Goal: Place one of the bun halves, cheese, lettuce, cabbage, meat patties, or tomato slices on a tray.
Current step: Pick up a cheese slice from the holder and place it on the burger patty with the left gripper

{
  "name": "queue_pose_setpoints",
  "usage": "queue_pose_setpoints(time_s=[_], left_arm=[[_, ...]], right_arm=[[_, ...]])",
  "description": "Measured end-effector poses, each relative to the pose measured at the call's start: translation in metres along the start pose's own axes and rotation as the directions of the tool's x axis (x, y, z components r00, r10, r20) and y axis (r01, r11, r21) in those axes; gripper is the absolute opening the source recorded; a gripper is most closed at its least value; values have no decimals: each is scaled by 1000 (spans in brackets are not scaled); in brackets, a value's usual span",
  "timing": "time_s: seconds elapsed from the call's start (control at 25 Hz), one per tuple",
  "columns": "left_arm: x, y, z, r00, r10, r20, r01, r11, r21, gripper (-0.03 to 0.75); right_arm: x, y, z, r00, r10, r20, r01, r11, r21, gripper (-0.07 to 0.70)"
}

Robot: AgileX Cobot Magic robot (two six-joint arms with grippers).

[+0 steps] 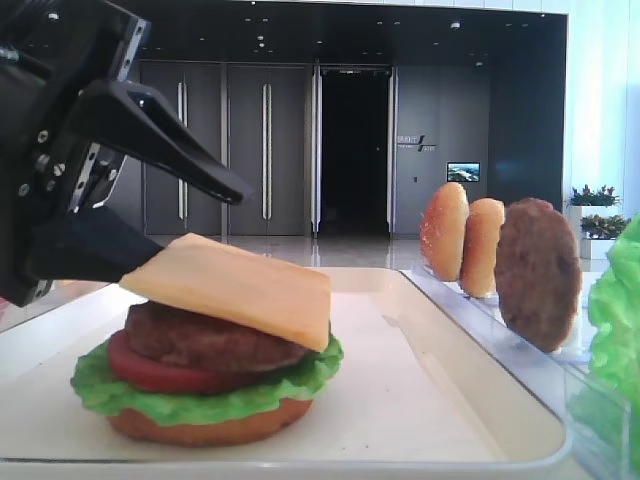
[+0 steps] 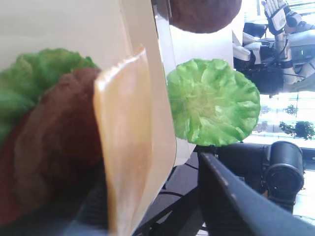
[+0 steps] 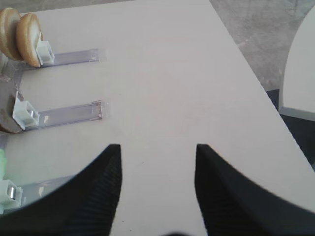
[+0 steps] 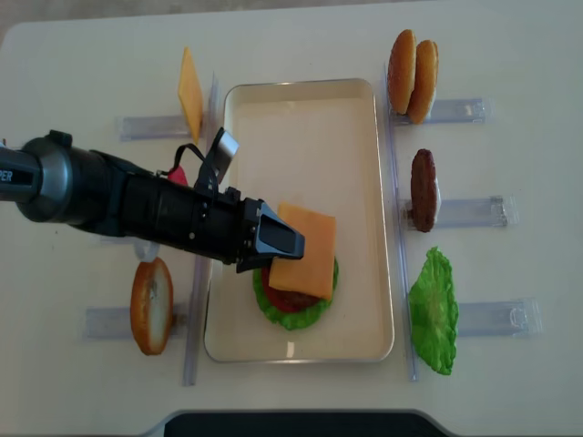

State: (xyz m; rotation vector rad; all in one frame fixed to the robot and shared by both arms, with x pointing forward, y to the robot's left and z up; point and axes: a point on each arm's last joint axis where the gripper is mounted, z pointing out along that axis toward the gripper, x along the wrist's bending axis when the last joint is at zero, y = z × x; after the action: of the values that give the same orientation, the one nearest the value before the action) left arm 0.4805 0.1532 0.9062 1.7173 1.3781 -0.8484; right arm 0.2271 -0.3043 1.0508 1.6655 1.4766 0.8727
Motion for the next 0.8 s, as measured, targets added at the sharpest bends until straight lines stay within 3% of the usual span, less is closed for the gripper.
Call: queue_pose_setpoints(time_s=[0.12, 0.32, 0.52, 0.8], left_arm=[[0, -2, 0, 1000, -11, 2, 11, 1000, 24, 454], [-2, -3, -3, 1000, -16, -21, 16, 999, 29, 470], [-8, -5, -13, 992, -19, -121, 23, 999, 29, 471], [-20, -6, -29, 975, 12, -221, -13, 1000, -2, 471]], right_arm=[[0, 0, 0, 1000, 0, 0, 0, 1000, 0, 359], [0, 0, 0, 1000, 0, 0, 0, 1000, 0, 359], [0, 0, 0, 1000, 0, 0, 0, 1000, 0, 359], [0, 0, 0, 1000, 0, 0, 0, 1000, 0, 359]])
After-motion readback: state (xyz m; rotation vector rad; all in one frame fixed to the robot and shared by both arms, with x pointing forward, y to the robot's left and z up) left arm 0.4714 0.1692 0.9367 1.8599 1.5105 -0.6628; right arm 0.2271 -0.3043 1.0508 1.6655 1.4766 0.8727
